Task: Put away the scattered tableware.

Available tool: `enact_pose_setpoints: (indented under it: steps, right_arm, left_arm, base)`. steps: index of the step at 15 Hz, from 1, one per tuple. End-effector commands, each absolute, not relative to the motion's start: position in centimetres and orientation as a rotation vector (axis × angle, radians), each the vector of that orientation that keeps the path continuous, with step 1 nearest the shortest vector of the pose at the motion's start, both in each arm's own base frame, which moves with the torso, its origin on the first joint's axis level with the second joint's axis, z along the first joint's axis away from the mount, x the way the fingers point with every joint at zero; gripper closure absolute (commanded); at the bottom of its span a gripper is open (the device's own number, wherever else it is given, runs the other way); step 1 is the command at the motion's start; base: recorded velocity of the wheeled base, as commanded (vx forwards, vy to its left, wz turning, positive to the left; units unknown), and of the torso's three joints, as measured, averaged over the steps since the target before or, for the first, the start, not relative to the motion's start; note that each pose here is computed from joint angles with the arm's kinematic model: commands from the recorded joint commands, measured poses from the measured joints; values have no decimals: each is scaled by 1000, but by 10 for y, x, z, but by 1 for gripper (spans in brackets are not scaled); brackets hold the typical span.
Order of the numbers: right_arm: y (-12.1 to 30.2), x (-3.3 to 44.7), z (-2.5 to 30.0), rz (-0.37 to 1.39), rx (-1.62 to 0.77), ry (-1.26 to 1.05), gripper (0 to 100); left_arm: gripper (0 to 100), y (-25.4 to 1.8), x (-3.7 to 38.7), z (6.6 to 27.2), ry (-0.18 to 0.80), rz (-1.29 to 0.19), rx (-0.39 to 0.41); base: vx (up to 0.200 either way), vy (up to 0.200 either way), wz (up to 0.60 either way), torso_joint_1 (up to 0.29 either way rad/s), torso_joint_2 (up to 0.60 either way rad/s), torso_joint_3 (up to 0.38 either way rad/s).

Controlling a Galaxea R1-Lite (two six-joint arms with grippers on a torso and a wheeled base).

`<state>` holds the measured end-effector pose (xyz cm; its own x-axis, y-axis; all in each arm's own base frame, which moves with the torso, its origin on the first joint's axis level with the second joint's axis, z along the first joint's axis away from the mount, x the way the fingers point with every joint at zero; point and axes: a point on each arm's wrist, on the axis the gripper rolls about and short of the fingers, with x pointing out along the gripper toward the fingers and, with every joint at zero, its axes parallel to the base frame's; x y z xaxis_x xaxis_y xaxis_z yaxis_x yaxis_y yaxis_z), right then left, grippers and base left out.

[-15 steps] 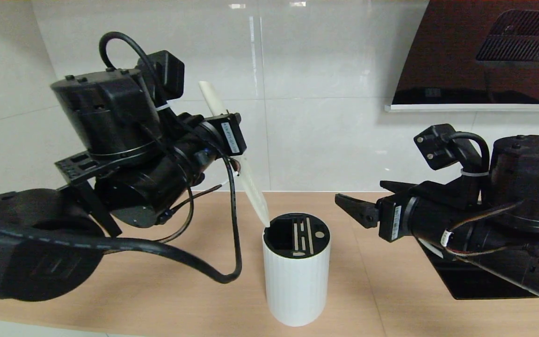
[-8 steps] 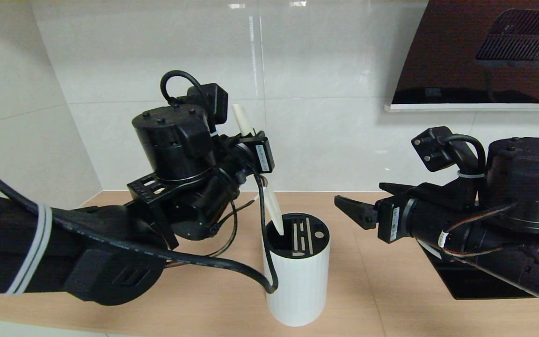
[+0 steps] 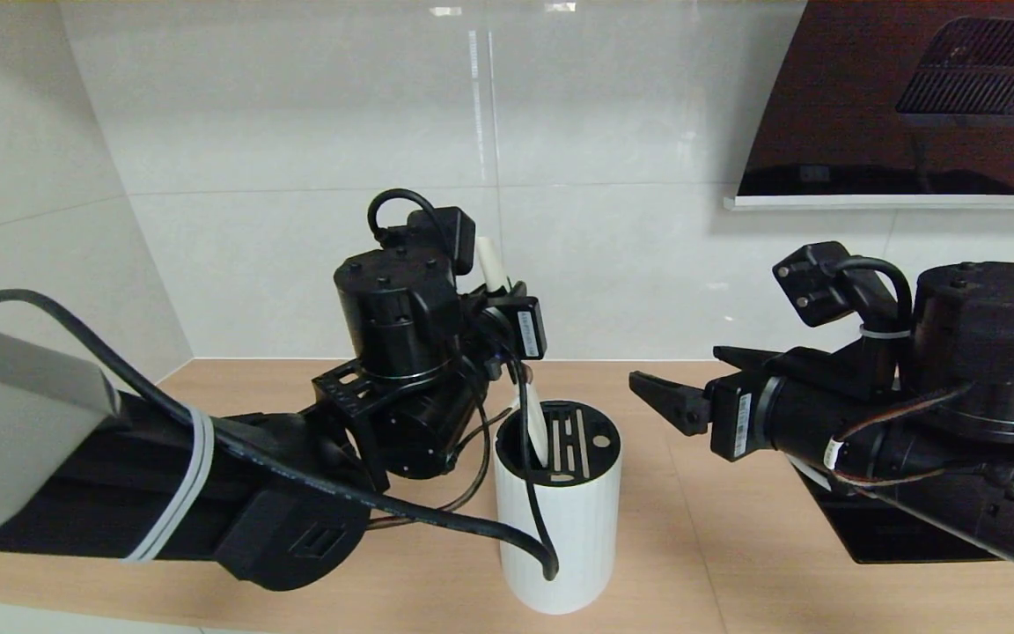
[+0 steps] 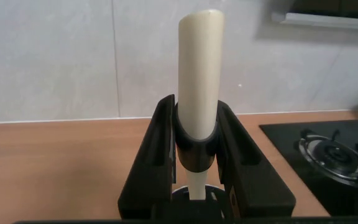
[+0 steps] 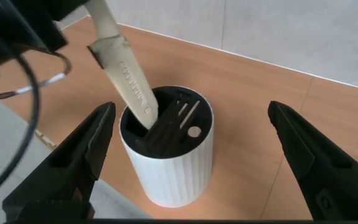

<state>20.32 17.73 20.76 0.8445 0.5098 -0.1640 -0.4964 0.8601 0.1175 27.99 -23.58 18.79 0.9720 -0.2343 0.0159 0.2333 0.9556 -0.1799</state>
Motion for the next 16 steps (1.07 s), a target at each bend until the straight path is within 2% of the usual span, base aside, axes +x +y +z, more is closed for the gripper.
enact_pose_setpoints:
  steps: [1,3,12,16]
  right_arm:
    - [178,203,207,533,70,194,0]
    - [177,203,207,532,70,193,0]
    - [177,203,207,529,69,194,0]
    - [177,202,206,528,69,196,0]
  left_arm:
    - [100,-240,279,179,30,-244,-165]
    - [100,-242,276,174,48,-253,-152]
    - [100,-254,276,119,186,-266,-58]
    - [100,-254,272,112,211,-283,-64]
  base:
    - [0,0,0,0,0,0]
    - [0,0,0,0,0,0]
    - [0,0,0,0,0,0]
    - [0,0,0,0,0,0]
